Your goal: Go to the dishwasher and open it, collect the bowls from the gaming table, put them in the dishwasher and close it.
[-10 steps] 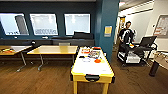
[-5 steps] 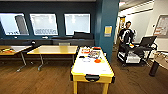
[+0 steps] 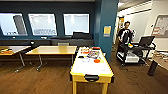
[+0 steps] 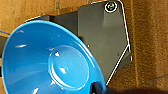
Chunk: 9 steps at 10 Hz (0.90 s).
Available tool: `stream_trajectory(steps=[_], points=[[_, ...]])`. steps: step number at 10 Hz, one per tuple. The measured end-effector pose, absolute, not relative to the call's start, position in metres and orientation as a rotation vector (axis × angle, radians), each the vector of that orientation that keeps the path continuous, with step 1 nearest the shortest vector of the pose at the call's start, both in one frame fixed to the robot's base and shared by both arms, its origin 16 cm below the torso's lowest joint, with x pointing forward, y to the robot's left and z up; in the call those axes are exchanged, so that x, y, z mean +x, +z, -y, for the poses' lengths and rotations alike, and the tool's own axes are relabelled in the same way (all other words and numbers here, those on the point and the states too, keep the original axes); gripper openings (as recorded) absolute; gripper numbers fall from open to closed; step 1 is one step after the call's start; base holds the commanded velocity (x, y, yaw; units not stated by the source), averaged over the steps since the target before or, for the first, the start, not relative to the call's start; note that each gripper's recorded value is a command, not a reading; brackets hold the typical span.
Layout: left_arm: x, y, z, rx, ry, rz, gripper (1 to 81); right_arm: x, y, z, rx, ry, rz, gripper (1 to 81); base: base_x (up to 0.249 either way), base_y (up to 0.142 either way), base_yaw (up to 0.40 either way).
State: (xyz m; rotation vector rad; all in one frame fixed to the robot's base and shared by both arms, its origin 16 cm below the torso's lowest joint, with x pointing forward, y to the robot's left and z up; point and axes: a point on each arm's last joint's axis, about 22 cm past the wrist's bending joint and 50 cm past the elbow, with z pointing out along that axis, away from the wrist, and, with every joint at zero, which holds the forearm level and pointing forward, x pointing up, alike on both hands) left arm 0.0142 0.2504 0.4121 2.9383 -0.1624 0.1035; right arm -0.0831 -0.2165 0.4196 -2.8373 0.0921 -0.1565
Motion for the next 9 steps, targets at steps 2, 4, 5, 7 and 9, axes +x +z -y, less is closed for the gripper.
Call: stream_trajectory(steps=[2,4,5,7,9], points=[[0.014,0.412,-0.249,2.937,0.095,0.163,1.0,-0.083,0.420,0.214,-2.834,-0.161,-0.094,1.0,0.000,0.000,-0.394],[0.025,0.413,-0.251,2.940,0.127,0.154,1.0,-0.090,0.420,0.214,-2.835,-0.142,-0.093,1.0,0.000,0.000,-0.395],[0.023,0.412,-0.252,2.943,0.125,0.151,1.0,-0.090,0.420,0.215,-2.836,-0.142,-0.093,1.0,0.000,0.000,-0.395],[0.023,0.412,-0.250,2.939,0.123,0.149,1.0,-0.089,0.420,0.215,-2.836,-0.144,-0.093,1.0,0.000,0.000,-0.395],[0.023,0.412,-0.250,2.940,0.124,0.150,1.0,-0.088,0.420,0.213,-2.834,-0.145,-0.093,1.0,0.000,0.000,-0.396]])
